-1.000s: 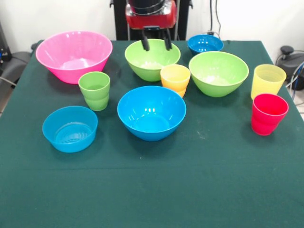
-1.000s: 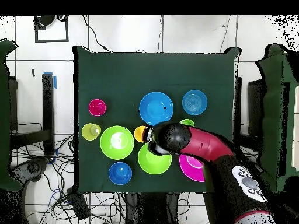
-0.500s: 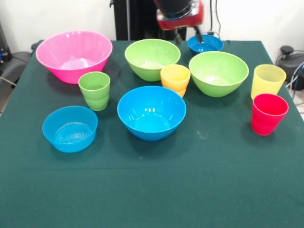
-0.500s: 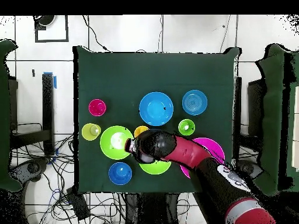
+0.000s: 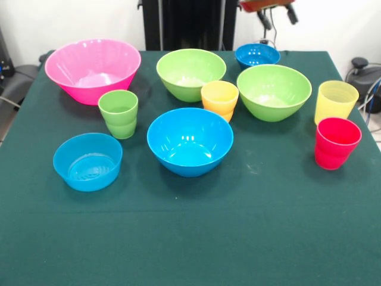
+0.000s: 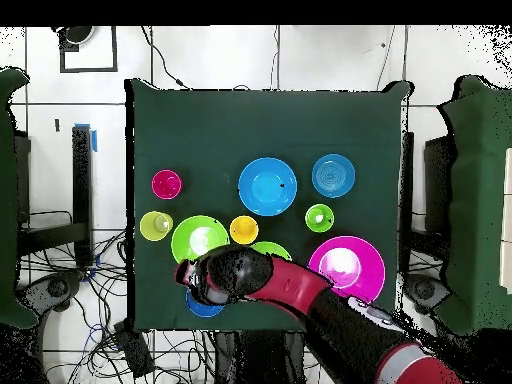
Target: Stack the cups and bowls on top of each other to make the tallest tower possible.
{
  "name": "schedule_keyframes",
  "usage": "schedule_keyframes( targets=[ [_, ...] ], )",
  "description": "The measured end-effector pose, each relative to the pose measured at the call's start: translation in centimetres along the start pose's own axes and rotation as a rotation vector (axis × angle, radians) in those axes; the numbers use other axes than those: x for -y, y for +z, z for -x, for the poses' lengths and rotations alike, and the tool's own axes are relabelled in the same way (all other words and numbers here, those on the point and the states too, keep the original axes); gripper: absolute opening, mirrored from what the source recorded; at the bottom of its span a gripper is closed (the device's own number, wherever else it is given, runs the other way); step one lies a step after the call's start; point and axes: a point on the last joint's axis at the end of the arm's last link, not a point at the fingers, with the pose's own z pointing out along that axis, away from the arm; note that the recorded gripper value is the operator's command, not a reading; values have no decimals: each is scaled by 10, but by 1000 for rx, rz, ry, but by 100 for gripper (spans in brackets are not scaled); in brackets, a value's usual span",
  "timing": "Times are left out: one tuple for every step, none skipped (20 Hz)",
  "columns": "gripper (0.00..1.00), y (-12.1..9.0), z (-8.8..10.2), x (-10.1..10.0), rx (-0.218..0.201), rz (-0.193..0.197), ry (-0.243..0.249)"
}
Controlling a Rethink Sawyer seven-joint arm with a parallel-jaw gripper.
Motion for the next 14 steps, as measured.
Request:
schedule_keyframes(
  targets=[
    [100,3,-8,-3,-2,1,6],
    [100,5,-13,-3,-3,0,10],
    [100,8,-18,-4,-5,-2,19],
    [100,10,-26,-3,-4,-8,33],
    [100,10,-29,-2,-3,-13,42],
    [100,11,-32,-1,0,-18,48],
    [100,12,-37,1,9,-31,63],
    [100,13,-42,5,25,-53,75],
    [100,14,-44,8,39,-68,82],
    [100,16,-46,11,50,-80,87],
    [100,18,-47,13,61,-92,92],
    [100,20,-49,16,76,-107,98],
    [100,24,-50,21,100,-126,101],
    [100,27,-51,24,120,-142,105]
  ],
)
